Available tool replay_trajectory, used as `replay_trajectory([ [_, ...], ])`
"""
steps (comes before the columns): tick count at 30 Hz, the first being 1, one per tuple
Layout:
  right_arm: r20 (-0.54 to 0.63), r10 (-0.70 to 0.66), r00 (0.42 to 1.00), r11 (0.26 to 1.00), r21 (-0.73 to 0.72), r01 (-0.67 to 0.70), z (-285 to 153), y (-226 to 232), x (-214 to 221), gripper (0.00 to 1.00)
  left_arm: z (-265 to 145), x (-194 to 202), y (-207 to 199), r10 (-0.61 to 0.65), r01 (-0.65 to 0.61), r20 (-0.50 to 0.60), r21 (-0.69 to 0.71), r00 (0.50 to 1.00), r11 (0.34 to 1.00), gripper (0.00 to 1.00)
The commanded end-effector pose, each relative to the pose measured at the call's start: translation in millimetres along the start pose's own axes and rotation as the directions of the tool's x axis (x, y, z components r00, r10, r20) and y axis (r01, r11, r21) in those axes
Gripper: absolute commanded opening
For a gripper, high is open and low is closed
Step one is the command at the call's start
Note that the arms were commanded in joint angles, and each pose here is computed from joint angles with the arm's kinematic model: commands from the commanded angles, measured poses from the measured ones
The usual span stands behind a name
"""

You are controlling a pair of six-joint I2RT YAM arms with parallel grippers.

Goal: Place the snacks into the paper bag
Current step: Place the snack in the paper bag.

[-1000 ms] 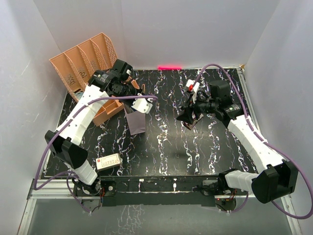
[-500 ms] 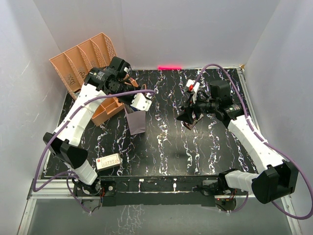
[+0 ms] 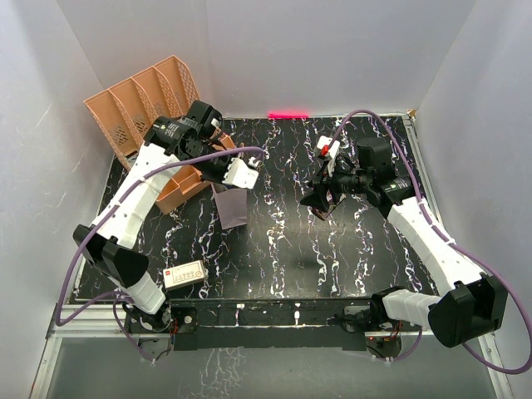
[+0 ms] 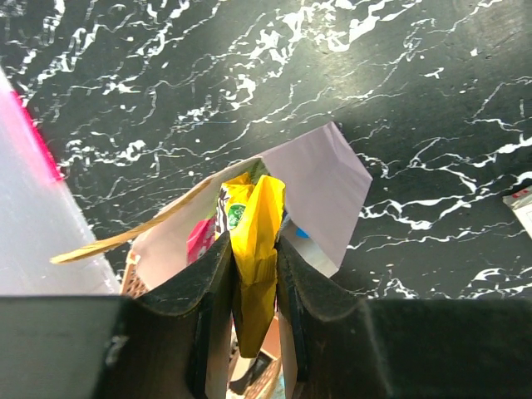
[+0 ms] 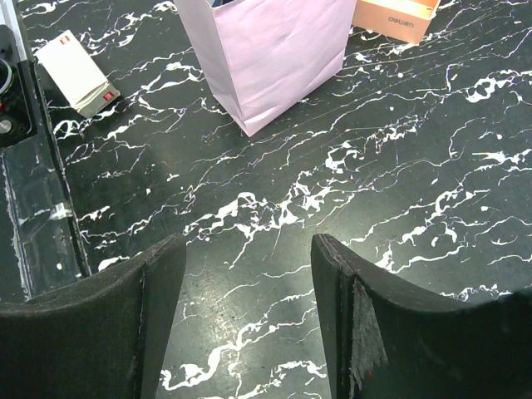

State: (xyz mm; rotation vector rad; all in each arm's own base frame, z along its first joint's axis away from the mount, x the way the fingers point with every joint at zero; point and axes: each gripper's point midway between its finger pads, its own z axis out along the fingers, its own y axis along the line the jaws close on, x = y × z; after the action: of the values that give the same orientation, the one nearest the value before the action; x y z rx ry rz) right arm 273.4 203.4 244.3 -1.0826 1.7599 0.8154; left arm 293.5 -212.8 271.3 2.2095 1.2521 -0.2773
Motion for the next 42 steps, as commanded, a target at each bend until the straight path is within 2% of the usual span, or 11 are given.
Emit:
replay_trajectory([
  [1, 0.057, -0.056, 0.997, 0.998, 0.017, 0.056, -5, -1, -18, 0.64, 2, -7, -9, -0.021, 0.021, 0.045, 0.009, 0.999, 1.000, 0.12],
  [6, 0.056, -0.054, 0.997, 0.998, 0.022, 0.053, -6, -2, -16, 0.64, 17, 4, -7, -0.064, 0.062, 0.041, 0.045, 0.997, 0.997, 0.13],
  [9, 0.055, -0.053, 0.997, 0.998, 0.023, 0.051, -6, -2, -15, 0.64, 22, 7, -4, -0.121, 0.118, 0.073, 0.055, 0.990, 0.992, 0.13],
  [17, 0.055, -0.051, 0.997, 0.999, 0.018, 0.050, -6, -1, -14, 0.64, 32, 17, -2, -0.269, 0.266, 0.107, 0.044, 0.957, 0.963, 0.23],
  [25, 0.057, -0.053, 0.997, 0.998, 0.019, 0.052, -7, 0, -13, 0.64, 31, 27, 2, -0.376, 0.375, 0.089, 0.026, 0.923, 0.927, 0.37],
  [30, 0.061, -0.055, 0.997, 0.998, 0.019, 0.054, -7, 0, -15, 0.64, 13, 13, 21, -0.385, 0.397, 0.144, -0.069, 0.912, 0.915, 0.50],
  [33, 0.061, -0.055, 0.997, 0.998, 0.020, 0.054, -8, 0, -14, 0.64, 4, 6, 23, -0.386, 0.405, 0.169, -0.102, 0.907, 0.908, 0.54],
  [38, 0.062, -0.056, 0.996, 0.998, 0.019, 0.055, -8, 1, -13, 0.64, 0, 4, 26, -0.418, 0.446, 0.191, -0.143, 0.888, 0.884, 0.55],
  [42, 0.062, -0.056, 0.996, 0.998, 0.017, 0.055, -8, 2, -13, 0.64, 4, 12, 31, -0.477, 0.509, 0.191, -0.183, 0.858, 0.841, 0.47],
])
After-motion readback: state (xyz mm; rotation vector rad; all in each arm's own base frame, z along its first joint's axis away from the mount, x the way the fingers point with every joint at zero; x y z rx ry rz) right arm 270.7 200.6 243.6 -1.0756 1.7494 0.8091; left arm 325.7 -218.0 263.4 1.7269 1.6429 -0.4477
